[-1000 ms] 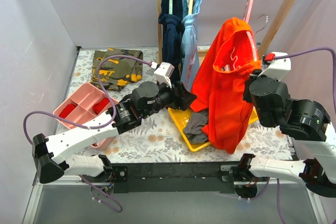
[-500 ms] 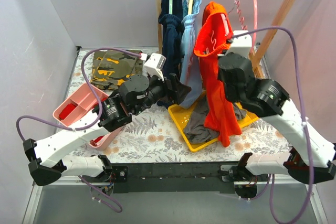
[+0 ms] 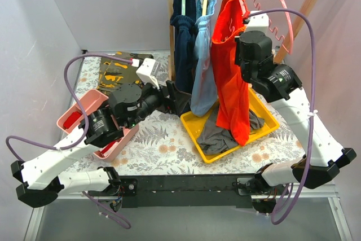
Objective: Place the shorts on the hanger
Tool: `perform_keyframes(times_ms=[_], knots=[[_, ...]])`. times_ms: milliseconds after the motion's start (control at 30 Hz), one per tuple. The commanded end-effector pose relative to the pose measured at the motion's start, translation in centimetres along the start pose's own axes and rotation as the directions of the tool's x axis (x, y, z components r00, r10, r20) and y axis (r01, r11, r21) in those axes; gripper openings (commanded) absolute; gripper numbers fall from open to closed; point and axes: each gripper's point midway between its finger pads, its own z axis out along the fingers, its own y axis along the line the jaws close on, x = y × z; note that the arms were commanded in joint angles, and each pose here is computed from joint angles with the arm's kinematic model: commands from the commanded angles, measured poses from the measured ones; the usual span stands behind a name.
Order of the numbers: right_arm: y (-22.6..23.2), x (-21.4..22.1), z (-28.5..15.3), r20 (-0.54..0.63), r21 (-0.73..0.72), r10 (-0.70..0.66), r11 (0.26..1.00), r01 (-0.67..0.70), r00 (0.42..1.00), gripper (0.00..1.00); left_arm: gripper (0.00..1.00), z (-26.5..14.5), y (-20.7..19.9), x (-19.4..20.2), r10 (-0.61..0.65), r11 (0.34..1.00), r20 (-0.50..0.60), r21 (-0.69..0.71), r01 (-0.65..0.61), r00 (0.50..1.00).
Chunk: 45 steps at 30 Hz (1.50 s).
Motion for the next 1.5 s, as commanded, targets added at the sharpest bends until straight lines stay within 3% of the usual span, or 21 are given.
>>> perform_keyframes(times_ms=[0, 900, 1433, 1467], knots=[[-2.3, -9.4, -1.6, 0.274, -0.054, 0.182, 0.983, -0.174, 0.944, 0.01, 0.75, -1.6, 1.6, -0.1, 0.024, 0.999, 0.011, -0.046, -0.023, 1.000], [0.1, -13.9, 3.1, 0.336, -0.098, 0.104, 0.992, -0.075, 0.936, 0.01, 0.77, -2.3, 3.0, 1.8, 0.021, 0.998, -0.003, -0.067, -0.021, 1.000], [0.2, -11.1, 5.2, 0.277, -0.055, 0.083, 0.996, -0.071, 0.957, 0.01, 0.79, -1.9, 2.9, 2.2, 0.027, 0.998, -0.021, -0.062, -0.028, 0.999], [0.2, -10.8, 5.1, 0.267, -0.058, 0.084, 0.996, -0.071, 0.960, 0.07, 0.79, -1.9, 2.8, 2.1, 0.025, 0.998, -0.021, -0.057, -0.027, 0.999]])
